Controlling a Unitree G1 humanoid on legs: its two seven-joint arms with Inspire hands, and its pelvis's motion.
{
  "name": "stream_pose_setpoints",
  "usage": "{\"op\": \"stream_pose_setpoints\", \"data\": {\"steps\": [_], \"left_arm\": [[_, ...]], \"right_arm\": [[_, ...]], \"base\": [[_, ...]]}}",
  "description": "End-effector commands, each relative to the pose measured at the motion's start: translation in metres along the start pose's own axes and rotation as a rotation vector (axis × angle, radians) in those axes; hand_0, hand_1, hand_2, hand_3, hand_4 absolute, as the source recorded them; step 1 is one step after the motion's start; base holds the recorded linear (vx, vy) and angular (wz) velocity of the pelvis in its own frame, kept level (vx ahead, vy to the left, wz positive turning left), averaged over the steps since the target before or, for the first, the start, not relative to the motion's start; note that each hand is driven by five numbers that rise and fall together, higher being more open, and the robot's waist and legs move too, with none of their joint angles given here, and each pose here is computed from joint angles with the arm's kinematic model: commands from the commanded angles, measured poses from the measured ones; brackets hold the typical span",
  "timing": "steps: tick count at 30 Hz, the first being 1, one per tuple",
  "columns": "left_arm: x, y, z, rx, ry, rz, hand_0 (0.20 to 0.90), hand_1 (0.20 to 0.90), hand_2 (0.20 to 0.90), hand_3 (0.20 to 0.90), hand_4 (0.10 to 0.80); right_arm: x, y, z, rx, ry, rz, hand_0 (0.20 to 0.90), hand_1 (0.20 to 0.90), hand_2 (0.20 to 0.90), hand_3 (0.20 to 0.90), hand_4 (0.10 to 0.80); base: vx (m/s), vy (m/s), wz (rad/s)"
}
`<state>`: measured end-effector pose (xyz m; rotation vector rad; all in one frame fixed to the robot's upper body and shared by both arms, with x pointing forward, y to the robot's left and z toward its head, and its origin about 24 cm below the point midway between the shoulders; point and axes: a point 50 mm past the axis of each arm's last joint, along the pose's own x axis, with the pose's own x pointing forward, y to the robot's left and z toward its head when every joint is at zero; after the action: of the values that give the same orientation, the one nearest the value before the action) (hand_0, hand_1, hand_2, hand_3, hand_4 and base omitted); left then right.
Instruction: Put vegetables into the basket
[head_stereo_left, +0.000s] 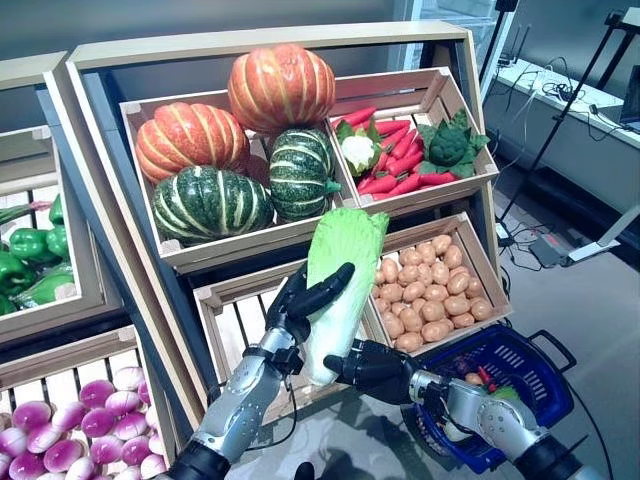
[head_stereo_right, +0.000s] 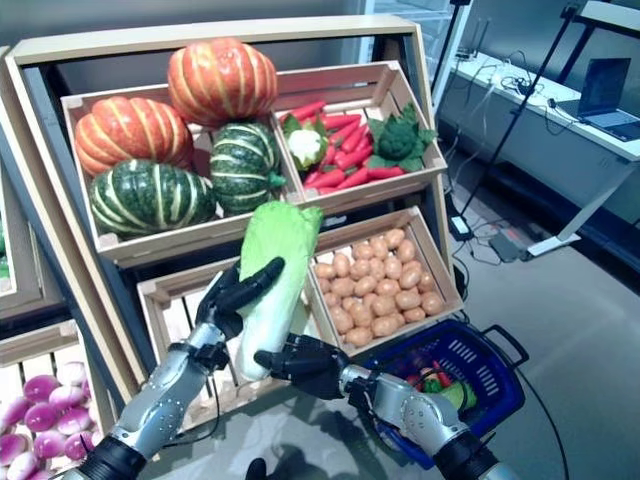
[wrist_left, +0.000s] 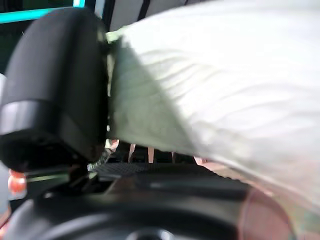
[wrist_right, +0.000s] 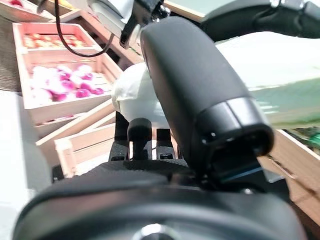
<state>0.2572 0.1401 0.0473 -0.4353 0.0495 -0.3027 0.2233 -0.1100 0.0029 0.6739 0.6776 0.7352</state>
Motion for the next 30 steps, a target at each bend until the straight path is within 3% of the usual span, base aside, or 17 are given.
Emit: {"op": "stream_pose_setpoints", "data": {"steps": [1,9,18,24,26,30], "left_arm": [[0.021,-0.026,0.044,0.017,-0.204,-0.201,0.900,0.900,0.900,0.900,0.800],[0.020,-0.010,0.049,0.029,-0.223,-0.142,0.900,0.900,0.900,0.900,0.800],[0.021,-0.009,0.052,0.032,-0.238,-0.124,0.900,0.900,0.900,0.900,0.800],[0.020,-0.009,0.054,0.045,-0.245,-0.117,0.900,0.900,0.900,0.900,0.800],[0.020,-0.011,0.055,0.046,-0.248,-0.117,0.900,0.900,0.900,0.900,0.800],[0.022,-0.015,0.059,0.061,-0.244,-0.129,0.900,0.900,0.900,0.900,0.800]], "right_arm": [[-0.016,0.040,0.092,0.042,-0.563,0.254,0.300,0.300,0.300,0.300,0.400],[-0.045,0.025,0.128,0.015,-0.829,0.139,0.300,0.300,0.300,0.300,0.400],[-0.066,0.009,0.148,-0.028,-0.992,-0.061,0.300,0.300,0.300,0.300,0.400],[-0.088,-0.015,0.158,-0.101,-1.077,-0.377,0.300,0.300,0.300,0.300,0.400],[-0.105,-0.034,0.160,-0.120,-1.097,-0.593,0.300,0.300,0.300,0.300,0.400],[-0.137,-0.064,0.166,0.021,-1.187,-0.859,0.300,0.300,0.300,0.300,0.400]], "base": [[0.000,0.000,0.00],[-0.002,0.000,0.00],[-0.005,-0.002,-0.02],[-0.007,-0.006,-0.05],[0.000,0.000,0.00],[0.007,-0.022,-0.02]]}}
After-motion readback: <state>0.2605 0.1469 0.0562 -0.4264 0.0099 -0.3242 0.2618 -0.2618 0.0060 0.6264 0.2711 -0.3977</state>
